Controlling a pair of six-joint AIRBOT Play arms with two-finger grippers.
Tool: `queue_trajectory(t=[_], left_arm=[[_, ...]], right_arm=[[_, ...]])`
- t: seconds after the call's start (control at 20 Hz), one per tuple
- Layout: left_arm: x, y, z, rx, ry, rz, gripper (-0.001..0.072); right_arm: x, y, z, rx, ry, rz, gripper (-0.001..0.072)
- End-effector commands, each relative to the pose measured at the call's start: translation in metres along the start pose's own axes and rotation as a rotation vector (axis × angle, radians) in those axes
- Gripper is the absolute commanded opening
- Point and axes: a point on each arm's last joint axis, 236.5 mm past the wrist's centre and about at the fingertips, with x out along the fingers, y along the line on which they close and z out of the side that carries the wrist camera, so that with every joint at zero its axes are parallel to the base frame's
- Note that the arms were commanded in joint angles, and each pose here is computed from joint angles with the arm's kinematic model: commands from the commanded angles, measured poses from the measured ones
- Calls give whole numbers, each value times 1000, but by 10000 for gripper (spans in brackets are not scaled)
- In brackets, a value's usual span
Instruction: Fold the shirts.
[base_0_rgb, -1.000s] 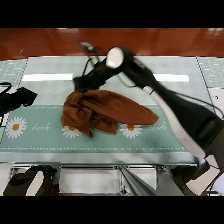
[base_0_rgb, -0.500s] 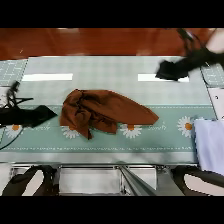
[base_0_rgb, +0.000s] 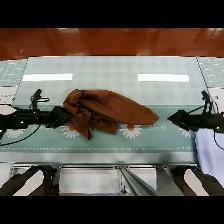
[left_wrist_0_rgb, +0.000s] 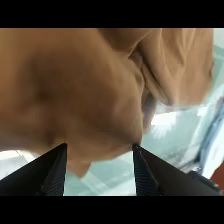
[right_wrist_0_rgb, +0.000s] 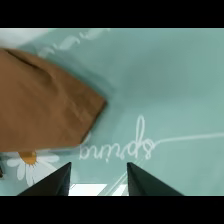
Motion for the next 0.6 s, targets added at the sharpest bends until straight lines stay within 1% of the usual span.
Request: queue_trajectory(t=[0.0, 0.15, 0.3, 0.35, 0.55], left_arm=[[24, -11, 19, 76, -50, 31, 507], [39, -9, 33, 163, -72, 112, 507], [53, 17, 23, 190, 46, 245, 507], [57, 19, 23, 198, 69, 261, 507], [70, 6, 31, 230, 88, 253, 505]], right_arm=[[9, -8, -18, 39, 6, 25, 407], [8, 0, -15, 44, -8, 59, 406], [8, 1, -14, 44, -11, 63, 406], [8, 1, -14, 45, -12, 63, 406], [9, 1, -14, 46, -10, 63, 406]])
